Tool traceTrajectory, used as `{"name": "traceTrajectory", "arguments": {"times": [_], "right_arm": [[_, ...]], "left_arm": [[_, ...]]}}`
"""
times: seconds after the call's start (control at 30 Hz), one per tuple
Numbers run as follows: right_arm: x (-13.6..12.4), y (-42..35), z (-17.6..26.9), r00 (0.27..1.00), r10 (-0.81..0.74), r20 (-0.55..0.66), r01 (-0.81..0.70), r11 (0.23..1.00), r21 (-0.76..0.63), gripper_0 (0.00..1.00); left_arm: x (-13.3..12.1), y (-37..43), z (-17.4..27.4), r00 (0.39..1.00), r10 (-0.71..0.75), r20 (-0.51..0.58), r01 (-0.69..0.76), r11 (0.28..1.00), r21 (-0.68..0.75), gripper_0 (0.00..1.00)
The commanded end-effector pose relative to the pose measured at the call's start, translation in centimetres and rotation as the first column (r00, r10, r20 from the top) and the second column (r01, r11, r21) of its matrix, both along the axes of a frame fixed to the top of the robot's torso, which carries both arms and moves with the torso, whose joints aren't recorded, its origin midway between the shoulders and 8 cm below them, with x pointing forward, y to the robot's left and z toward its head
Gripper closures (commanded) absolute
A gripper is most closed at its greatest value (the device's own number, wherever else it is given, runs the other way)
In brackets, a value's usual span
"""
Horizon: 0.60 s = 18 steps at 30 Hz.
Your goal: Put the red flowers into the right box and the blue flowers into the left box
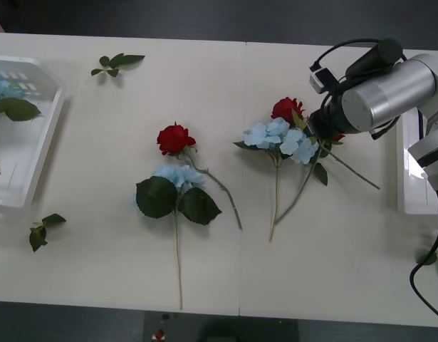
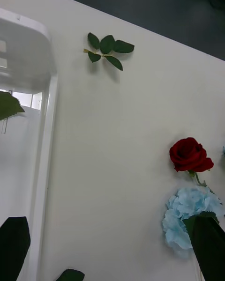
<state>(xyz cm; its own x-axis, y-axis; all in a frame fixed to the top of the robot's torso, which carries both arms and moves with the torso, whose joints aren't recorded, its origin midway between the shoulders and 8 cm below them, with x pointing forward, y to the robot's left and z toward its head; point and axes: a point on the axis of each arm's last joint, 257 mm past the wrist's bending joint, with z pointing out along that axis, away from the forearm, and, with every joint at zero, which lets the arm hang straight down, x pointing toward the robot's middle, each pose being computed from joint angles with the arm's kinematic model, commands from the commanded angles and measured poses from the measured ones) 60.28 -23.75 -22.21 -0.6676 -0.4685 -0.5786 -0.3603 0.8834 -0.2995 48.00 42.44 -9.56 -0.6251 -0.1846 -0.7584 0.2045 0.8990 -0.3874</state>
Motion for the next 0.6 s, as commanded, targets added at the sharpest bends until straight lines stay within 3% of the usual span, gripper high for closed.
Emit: {"name": "traceTrajectory", "arguments": {"times": [0.03,0.33,0.6], "right_arm": [[2.6,1.0,2.1,0.996,0.067,0.060,-0.062,0.995,-0.072,0.00],[5.4,0.1,1.5,0.992,0.086,0.096,-0.073,0.989,-0.131,0.00],[4.8,0.0,-0.6,0.993,0.105,0.061,-0.095,0.984,-0.150,0.00]], "left_arm": [[0.4,-3.9,-0.8,1.000,0.004,0.008,-0.004,1.000,0.000,0.00],[-0.2,-13.9,-7.7,0.997,-0.027,-0.067,0.030,0.998,0.051,0.00],[-2.6,-21.0,-13.4,0.984,-0.057,-0.172,0.073,0.994,0.087,0.00]]}}
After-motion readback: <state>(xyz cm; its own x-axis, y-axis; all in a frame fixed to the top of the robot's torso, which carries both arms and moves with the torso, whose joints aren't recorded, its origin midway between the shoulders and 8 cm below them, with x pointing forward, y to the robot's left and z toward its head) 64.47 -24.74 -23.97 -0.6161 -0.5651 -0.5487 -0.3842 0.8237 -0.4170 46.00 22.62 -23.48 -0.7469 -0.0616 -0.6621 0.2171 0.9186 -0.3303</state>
